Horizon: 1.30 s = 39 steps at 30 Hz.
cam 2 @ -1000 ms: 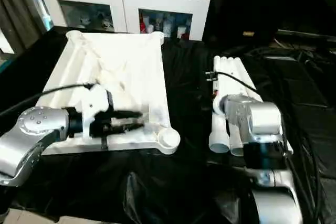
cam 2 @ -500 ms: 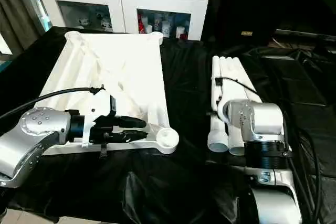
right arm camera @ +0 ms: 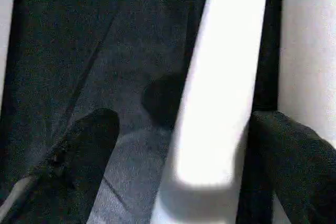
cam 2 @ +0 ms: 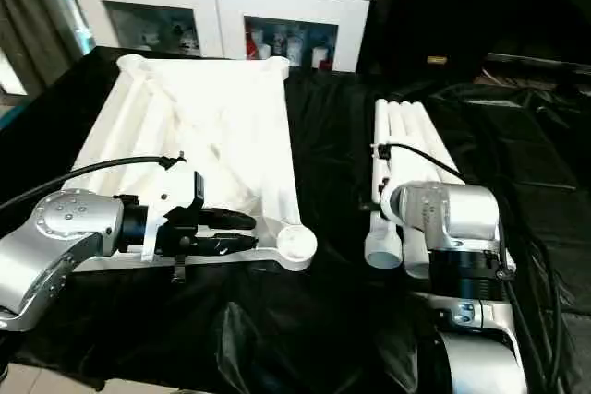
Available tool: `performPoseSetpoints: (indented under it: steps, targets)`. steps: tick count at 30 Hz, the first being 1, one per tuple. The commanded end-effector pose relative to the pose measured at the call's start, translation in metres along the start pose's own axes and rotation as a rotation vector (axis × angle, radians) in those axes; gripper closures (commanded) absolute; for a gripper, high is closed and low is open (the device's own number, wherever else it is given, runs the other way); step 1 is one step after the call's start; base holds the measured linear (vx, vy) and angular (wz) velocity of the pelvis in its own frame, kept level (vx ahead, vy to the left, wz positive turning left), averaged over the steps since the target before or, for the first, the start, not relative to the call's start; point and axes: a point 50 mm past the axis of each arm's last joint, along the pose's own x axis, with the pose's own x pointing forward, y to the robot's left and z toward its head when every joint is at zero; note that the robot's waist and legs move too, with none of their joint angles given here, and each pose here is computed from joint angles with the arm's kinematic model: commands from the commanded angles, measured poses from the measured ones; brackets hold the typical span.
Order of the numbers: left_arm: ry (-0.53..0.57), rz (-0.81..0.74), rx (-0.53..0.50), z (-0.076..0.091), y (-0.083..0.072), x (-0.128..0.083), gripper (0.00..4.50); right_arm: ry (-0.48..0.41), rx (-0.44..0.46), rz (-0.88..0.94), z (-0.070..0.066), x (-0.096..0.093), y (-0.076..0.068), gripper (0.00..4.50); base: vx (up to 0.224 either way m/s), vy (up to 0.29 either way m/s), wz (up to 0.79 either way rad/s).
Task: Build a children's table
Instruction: Pick table leg
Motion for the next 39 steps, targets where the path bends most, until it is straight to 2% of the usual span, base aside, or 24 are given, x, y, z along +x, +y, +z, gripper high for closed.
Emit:
performPoseSetpoints:
  steps: [1, 6, 10, 11, 12, 15, 16, 21, 22, 25, 28, 31, 32, 33, 39]
  targets:
    - [-0.001, -0.023, 0.031, 0.006, -0.002, 0.001, 3.13, 0.031, 0.021, 0.005, -0.004, 0.001, -0.003, 0.08, 0.000, 0.000, 0.00]
    - [-0.002, -0.029, 0.042, 0.007, -0.001, 0.002, 3.13, 0.069, 0.026, -0.009, -0.010, 0.003, -0.007, 0.08, 0.000, 0.000, 0.00]
    - [-0.002, -0.035, 0.046, 0.008, -0.001, 0.003, 3.13, 0.083, 0.034, -0.020, -0.013, 0.005, -0.010, 0.54, 0.000, 0.000, 0.00]
    - [-0.002, -0.036, 0.046, 0.008, -0.001, 0.003, 3.13, 0.086, 0.035, -0.021, -0.013, 0.005, -0.010, 0.54, 0.000, 0.000, 0.00]
    - [-0.002, -0.039, 0.044, 0.007, -0.001, 0.004, 2.96, 0.094, 0.040, -0.019, -0.015, 0.006, -0.012, 0.72, 0.000, 0.000, 0.00]
    - [-0.004, -0.044, 0.045, 0.008, -0.001, 0.006, 2.76, 0.099, 0.045, -0.024, -0.016, 0.008, -0.014, 0.86, 0.000, 0.000, 0.00]
    - [-0.003, -0.045, 0.046, 0.008, -0.001, 0.006, 2.54, 0.098, 0.048, -0.026, -0.016, 0.008, -0.015, 1.13, 0.000, 0.000, 0.00]
    - [0.001, -0.022, 0.073, 0.007, 0.004, 0.007, 2.28, 0.092, 0.057, -0.034, -0.014, 0.010, -0.017, 1.37, 0.000, 0.000, 0.00]
    - [-0.004, -0.029, 0.064, 0.007, 0.004, 0.008, 2.04, 0.092, 0.060, -0.035, -0.014, 0.011, -0.017, 1.59, 0.000, 0.000, 0.00]
    - [-0.003, -0.035, 0.048, 0.007, 0.004, 0.009, 1.91, 0.089, 0.066, -0.037, -0.014, 0.012, -0.019, 1.70, 0.000, 0.000, 0.00]
    - [-0.017, -0.015, 0.060, 0.007, 0.005, 0.008, 1.54, 0.087, 0.076, -0.044, -0.015, 0.013, -0.020, 2.06, 0.000, 0.000, 0.00]
    - [-0.041, -0.005, 0.048, 0.007, 0.006, 0.008, 1.45, 0.081, 0.089, -0.045, -0.014, 0.013, -0.019, 2.17, 0.000, 0.000, 0.00]
    - [-0.046, -0.004, 0.045, 0.008, 0.006, 0.008, 1.17, 0.078, 0.092, -0.046, -0.014, 0.013, -0.019, 2.39, 0.000, 0.000, 0.00]
    - [-0.052, 0.002, 0.046, 0.008, 0.007, 0.008, 1.17, 0.072, 0.097, -0.050, -0.013, 0.013, -0.019, 2.39, 0.000, 0.000, 0.00]
    - [-0.094, 0.127, 0.025, 0.013, 0.024, 0.011, 0.69, 0.034, 0.117, -0.048, -0.007, 0.014, -0.022, 2.58, 0.000, 0.000, 0.00]
